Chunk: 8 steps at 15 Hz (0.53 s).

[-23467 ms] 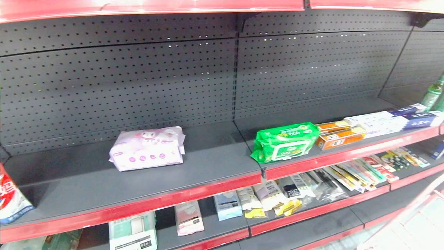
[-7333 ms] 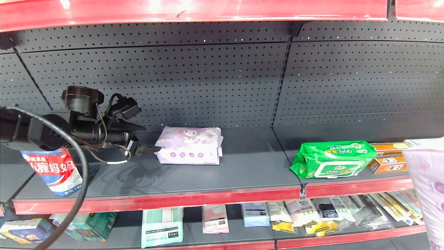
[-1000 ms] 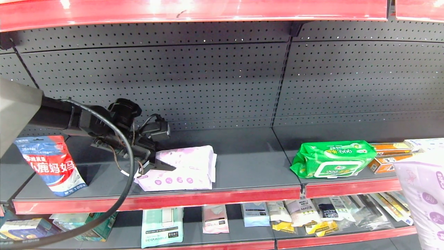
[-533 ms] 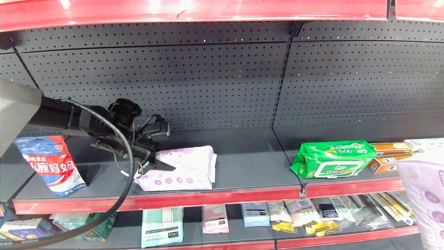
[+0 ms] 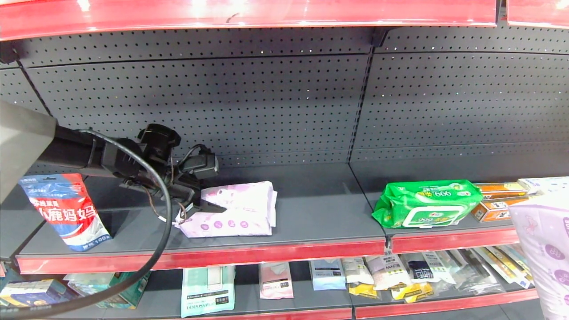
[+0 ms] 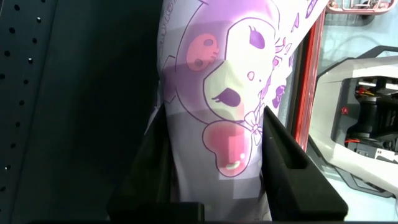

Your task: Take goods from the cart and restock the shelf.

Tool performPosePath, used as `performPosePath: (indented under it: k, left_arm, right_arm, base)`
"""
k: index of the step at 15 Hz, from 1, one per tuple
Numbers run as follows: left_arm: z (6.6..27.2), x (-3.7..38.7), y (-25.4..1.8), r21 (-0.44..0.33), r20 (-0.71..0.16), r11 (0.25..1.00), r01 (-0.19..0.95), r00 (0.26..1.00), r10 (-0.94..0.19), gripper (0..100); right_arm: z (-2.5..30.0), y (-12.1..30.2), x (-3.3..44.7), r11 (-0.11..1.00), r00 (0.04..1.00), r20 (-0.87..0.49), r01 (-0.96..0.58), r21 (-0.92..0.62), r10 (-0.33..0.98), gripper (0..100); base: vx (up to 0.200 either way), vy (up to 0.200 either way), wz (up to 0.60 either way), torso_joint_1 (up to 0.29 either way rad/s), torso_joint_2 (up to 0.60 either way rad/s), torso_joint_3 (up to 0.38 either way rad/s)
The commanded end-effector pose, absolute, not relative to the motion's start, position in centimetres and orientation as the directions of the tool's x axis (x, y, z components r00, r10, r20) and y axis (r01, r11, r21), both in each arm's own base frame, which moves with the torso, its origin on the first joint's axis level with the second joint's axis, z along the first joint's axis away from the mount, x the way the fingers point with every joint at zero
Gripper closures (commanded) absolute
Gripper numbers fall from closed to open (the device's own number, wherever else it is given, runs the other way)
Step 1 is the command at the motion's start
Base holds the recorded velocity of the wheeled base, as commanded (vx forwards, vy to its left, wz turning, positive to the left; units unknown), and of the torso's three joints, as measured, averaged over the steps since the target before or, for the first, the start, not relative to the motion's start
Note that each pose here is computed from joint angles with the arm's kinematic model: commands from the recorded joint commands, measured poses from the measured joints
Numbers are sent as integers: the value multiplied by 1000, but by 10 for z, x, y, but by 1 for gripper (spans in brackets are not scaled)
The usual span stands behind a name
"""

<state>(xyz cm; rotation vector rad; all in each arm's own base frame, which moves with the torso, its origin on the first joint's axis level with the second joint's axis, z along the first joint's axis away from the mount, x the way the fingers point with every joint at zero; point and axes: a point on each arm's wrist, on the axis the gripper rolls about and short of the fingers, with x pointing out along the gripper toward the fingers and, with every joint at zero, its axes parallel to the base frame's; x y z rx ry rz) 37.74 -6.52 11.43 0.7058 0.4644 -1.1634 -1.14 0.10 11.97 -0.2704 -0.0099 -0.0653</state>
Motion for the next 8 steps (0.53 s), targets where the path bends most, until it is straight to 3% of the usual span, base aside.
performPosePath:
  k: [1,8]
  left_arm:
    - [113,377,-66,254,-667,222,941,336,-665,100]
    - [113,376,-66,252,-668,223,942,336,-664,100]
  right_arm:
    - [120,1,-12,961,998,20,66,-267,-63,100]
    - [121,1,-12,961,998,26,69,-267,-64,100]
  base:
    - [0,0,0,0,0,0]
    - [0,0,0,0,0,0]
